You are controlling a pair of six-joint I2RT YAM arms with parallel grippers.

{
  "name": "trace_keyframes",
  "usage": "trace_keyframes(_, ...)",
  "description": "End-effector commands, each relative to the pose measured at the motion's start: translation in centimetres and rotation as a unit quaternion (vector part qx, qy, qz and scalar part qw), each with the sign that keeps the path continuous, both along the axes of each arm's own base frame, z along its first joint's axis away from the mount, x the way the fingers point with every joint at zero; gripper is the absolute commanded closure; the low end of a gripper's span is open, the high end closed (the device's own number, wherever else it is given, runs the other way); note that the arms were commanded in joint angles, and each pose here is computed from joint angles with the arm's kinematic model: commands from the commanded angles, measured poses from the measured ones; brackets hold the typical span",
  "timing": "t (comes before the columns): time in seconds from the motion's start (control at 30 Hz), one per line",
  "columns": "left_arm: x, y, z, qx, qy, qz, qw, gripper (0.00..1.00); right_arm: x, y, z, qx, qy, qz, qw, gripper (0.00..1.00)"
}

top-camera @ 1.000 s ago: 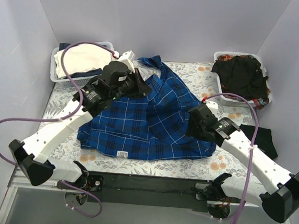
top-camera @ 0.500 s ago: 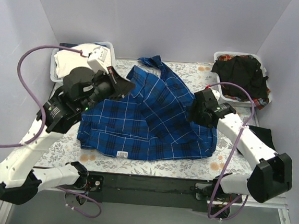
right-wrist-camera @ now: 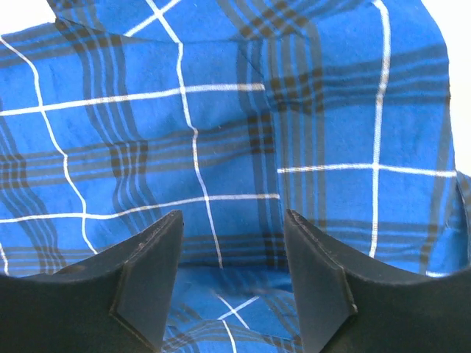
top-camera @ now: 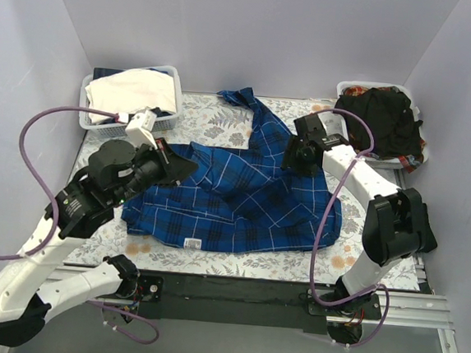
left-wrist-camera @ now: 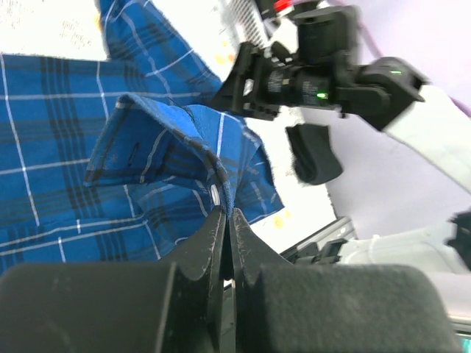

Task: Fold and stack the long sleeve shirts
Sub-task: Fold the shirt

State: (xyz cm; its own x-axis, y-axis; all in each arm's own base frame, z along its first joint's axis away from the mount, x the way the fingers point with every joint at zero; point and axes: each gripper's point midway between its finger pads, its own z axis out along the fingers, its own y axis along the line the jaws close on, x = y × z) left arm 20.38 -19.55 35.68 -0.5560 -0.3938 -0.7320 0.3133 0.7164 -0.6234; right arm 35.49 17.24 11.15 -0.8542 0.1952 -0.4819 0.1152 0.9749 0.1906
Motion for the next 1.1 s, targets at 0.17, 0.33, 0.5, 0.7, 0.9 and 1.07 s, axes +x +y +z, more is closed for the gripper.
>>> trace_keyframes(0.17,-0.7,0.9,-0.1,-0.009,-0.018,0.006,1.0,1.0,-1.0,2.3,1.8,0.059,-0.008,0.087,0.994,0.44)
trace_keyframes(0.33,0.5,1.2,-0.9,0.005,-0.014,0.033,0.999,1.0,-5.7,2.8,0.3,0.102,0.033,0.135,0.985,0.48)
trace_keyframes(0.5,1.5,1.6,-0.9,0.009,-0.027,0.056,0.998,1.0,-9.8,1.8,-1.5,0.114,0.065,0.157,0.979,0.64)
trace_keyframes(0.7,2.0,1.7,-2.5,0.013,-0.021,0.069,0.997,1.0,-14.1,0.6,-4.8,0.114,0.113,0.16,0.974,0.72)
trace_keyframes(0.9,0.7,2.6,-7.9,0.005,0.037,0.087,0.996,0.96,-14.7,-0.3,-6.2,0.097,0.13,0.146,0.976,0.72)
trace_keyframes(1.07,-1.5,3.6,-10.1,-0.037,0.076,0.096,0.992,0.94,-13.4,-0.4,-4.6,0.091,0.111,0.12,0.982,0.68)
